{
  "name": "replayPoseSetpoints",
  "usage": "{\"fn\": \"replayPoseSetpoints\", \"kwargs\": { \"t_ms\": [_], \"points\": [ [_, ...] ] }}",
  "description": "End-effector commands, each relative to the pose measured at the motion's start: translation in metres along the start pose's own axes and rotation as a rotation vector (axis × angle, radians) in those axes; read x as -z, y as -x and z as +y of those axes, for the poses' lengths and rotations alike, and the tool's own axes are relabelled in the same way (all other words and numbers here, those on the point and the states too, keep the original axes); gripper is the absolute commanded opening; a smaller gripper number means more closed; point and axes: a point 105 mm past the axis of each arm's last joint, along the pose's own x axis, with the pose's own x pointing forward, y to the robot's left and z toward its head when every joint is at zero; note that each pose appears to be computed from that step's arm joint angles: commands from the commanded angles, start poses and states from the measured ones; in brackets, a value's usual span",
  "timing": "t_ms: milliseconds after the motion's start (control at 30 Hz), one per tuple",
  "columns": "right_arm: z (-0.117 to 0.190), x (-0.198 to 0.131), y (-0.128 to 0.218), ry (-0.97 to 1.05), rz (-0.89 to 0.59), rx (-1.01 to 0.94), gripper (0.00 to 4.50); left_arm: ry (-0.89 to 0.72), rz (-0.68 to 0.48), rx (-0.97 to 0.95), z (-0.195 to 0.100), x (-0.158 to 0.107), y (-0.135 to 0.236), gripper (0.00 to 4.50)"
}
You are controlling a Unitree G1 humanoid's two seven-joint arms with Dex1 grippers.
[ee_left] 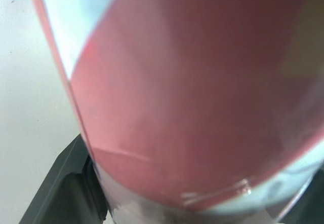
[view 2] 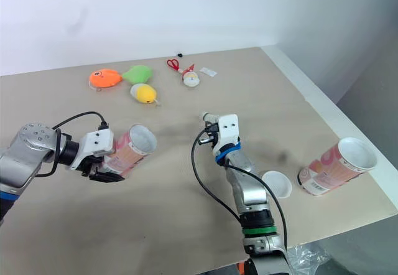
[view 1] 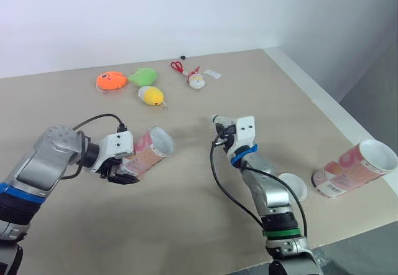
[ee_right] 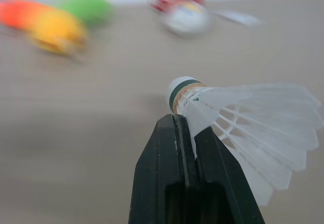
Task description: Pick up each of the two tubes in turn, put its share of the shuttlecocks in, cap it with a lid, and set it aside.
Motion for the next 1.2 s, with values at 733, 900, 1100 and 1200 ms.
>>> {"fn": "replayPoseSetpoints", "kwargs": {
  "t_ms": [733,900,1100,1200],
  "points": [
    [0.122,-0.061,-0.003,0.522,0.105,-0.848,1.82,0.006,0.002,0.001,0.001,0.000,-0.003,3.34],
    [0.110,-0.092,0.001,0.478,0.080,-0.856,2.54,0.009,0.000,0.006,0.000,0.001,-0.003,3.34],
    [0.087,-0.098,-0.008,0.508,0.185,-0.864,0.06,0.010,0.000,0.013,-0.001,0.001,-0.005,3.34],
    [0.093,-0.080,-0.018,0.562,0.244,-0.900,0.02,0.007,-0.003,0.013,0.000,-0.001,-0.005,3.34]
  ]
}}
